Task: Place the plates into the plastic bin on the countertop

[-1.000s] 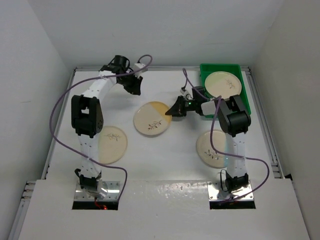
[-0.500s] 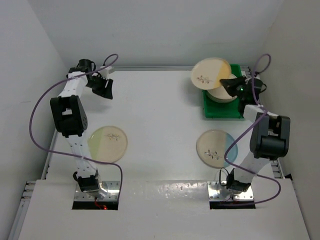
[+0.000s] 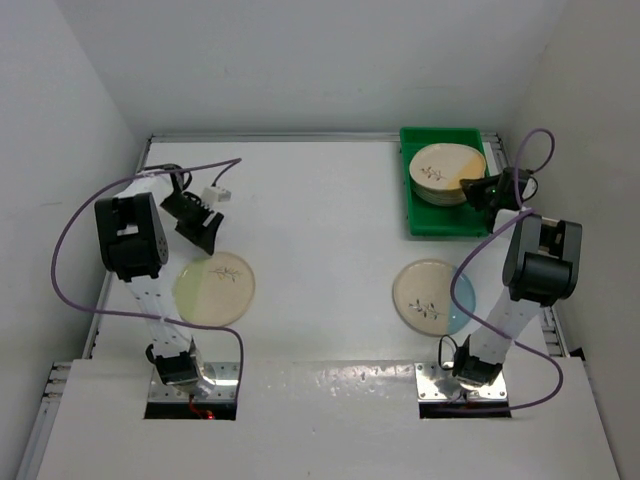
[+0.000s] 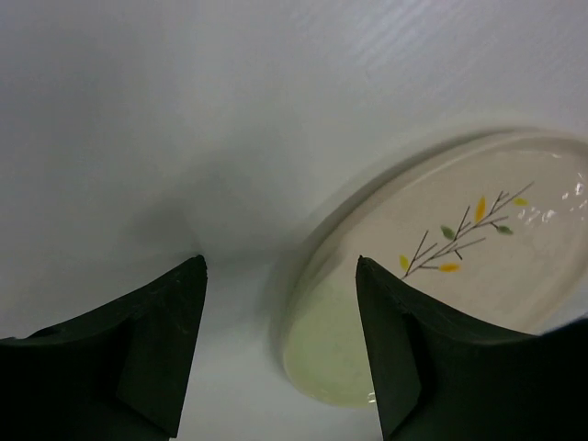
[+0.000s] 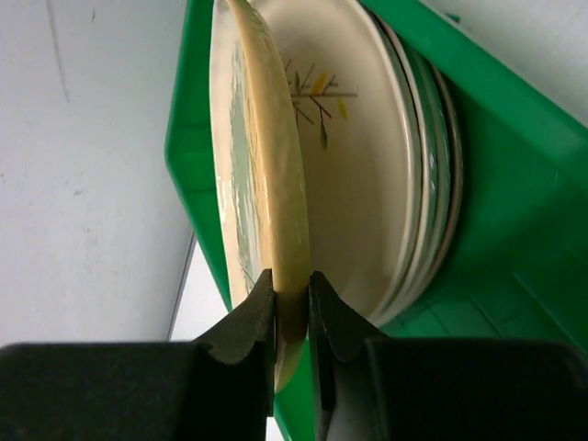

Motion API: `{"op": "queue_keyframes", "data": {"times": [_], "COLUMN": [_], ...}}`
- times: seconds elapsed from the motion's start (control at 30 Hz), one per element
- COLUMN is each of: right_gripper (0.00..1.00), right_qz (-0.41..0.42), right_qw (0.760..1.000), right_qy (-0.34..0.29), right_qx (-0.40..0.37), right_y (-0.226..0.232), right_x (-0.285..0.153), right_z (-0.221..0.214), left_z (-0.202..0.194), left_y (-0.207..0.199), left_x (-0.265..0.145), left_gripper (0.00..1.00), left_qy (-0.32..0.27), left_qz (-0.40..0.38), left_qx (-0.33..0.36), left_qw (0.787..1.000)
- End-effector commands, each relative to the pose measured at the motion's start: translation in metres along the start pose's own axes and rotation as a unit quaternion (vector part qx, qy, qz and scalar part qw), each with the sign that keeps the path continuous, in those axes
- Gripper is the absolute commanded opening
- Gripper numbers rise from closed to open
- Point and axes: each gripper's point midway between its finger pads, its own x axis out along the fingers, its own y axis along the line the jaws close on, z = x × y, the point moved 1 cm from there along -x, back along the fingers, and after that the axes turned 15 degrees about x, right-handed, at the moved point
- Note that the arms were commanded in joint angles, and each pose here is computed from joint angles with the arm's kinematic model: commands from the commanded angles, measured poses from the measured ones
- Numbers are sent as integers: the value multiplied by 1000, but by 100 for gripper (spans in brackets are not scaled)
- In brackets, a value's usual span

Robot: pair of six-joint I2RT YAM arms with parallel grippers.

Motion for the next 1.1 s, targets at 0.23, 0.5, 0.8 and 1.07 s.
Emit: {"op": "queue_keyframes", "data": {"times": [0.23,0.5,0.8,1.07], "right_gripper": [48,56,57,65], "right_qz": [-71,-102,-18,145], "right_qw": [989,957,924,772], "right_qy": [-31,-22,13,362], "right_qx": [-126,-270,-383,-502], "right_y": [4,21,71,44], "right_x": [7,-13,-54,-100], "right_z": [14,3,-56,-281], "left_z": [-39,-58,-76,13], "left_y": [-10,-17,-25,-21], "left_x": [3,10,36,2], "left_gripper": [70,69,14,0], "left_qy": [37,66,89,-79], "left_qz": [1,-12,-36,-22], "left_qx": [17,20,-11,-27], "left_qw": [999,998,995,996]}}
